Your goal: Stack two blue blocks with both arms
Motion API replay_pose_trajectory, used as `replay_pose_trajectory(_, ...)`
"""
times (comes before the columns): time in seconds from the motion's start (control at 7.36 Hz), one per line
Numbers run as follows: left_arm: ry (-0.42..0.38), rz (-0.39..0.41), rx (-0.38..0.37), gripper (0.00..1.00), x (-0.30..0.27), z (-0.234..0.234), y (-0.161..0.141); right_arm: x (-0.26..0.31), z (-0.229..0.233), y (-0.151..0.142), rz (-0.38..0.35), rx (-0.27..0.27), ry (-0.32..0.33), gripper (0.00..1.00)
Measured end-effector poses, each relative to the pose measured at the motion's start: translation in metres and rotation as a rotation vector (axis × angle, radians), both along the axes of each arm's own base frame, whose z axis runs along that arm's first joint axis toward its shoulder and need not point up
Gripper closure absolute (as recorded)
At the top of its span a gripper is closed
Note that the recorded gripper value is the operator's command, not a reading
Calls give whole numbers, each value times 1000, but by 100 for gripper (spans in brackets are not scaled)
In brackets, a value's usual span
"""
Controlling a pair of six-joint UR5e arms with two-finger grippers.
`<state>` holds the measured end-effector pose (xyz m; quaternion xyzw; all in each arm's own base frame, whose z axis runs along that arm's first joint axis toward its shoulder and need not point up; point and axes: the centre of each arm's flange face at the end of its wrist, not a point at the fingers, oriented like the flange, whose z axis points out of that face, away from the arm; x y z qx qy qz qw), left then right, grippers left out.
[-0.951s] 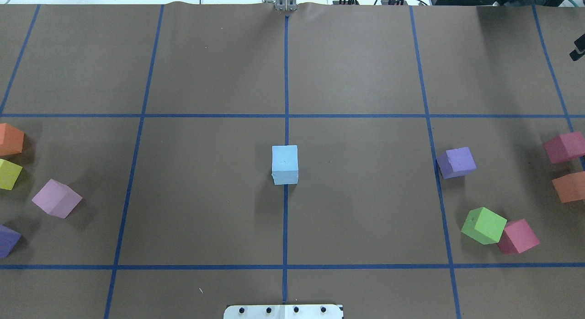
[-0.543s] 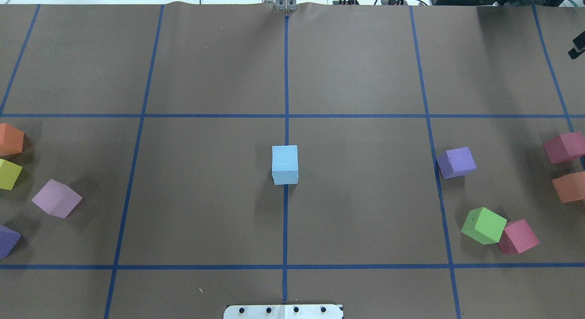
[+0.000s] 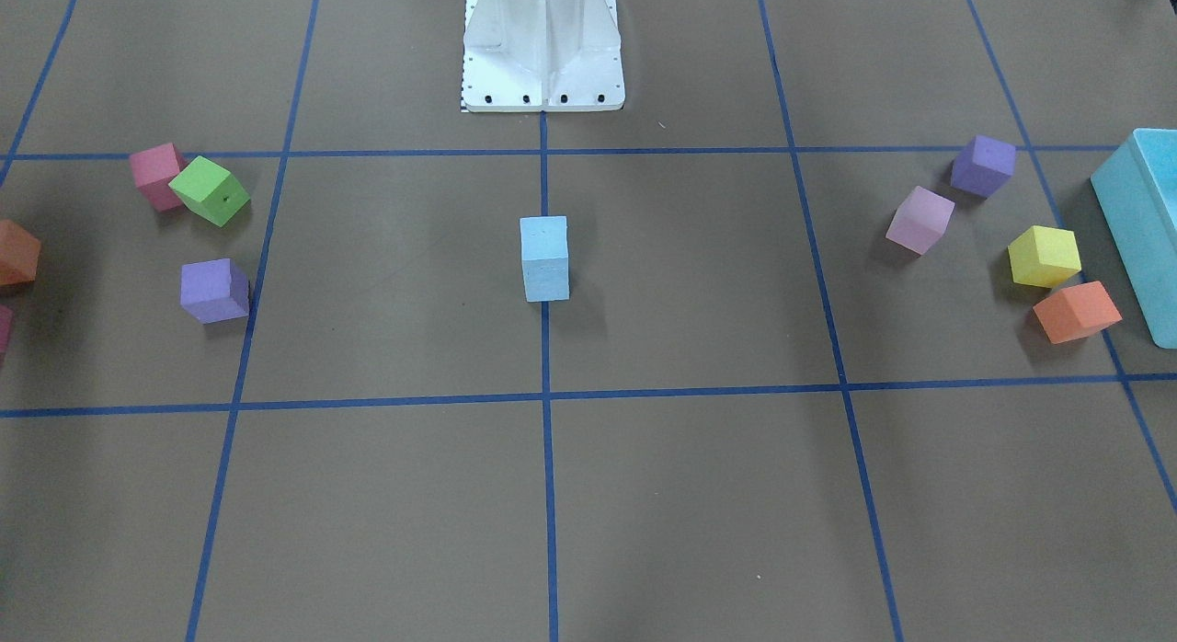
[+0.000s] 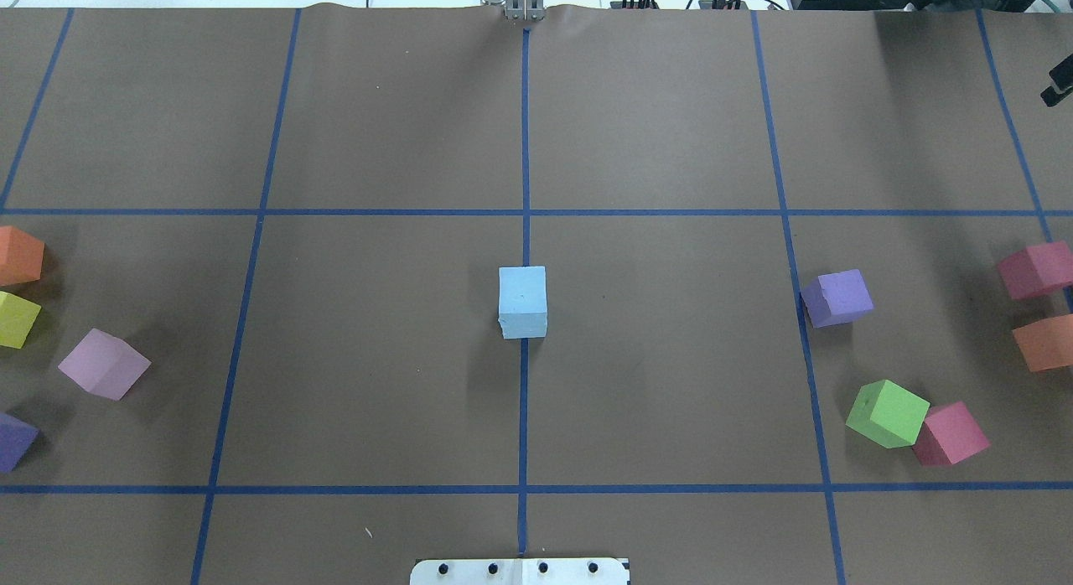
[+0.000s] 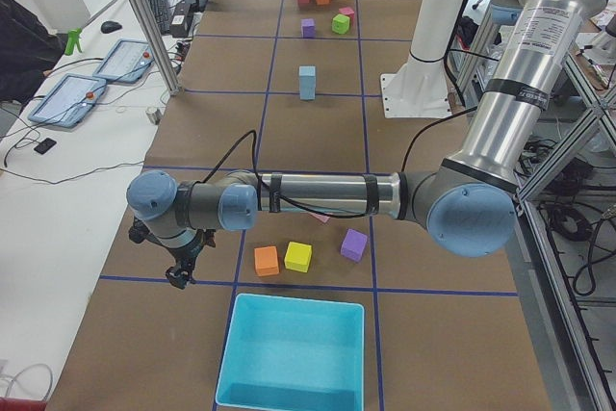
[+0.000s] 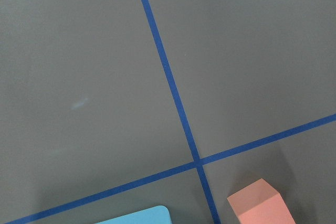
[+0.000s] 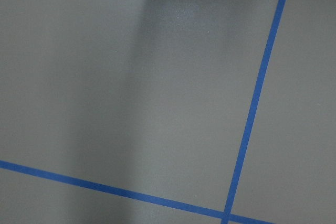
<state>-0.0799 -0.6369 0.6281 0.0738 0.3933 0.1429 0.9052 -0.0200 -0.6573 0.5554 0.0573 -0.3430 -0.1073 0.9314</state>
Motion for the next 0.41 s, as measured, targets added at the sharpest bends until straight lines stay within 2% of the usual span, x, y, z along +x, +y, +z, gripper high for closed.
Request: replay_pose_trajectory(0.41, 0, -16, 8, 2, -8, -9, 0, 0, 1, 0, 0, -1, 2, 0)
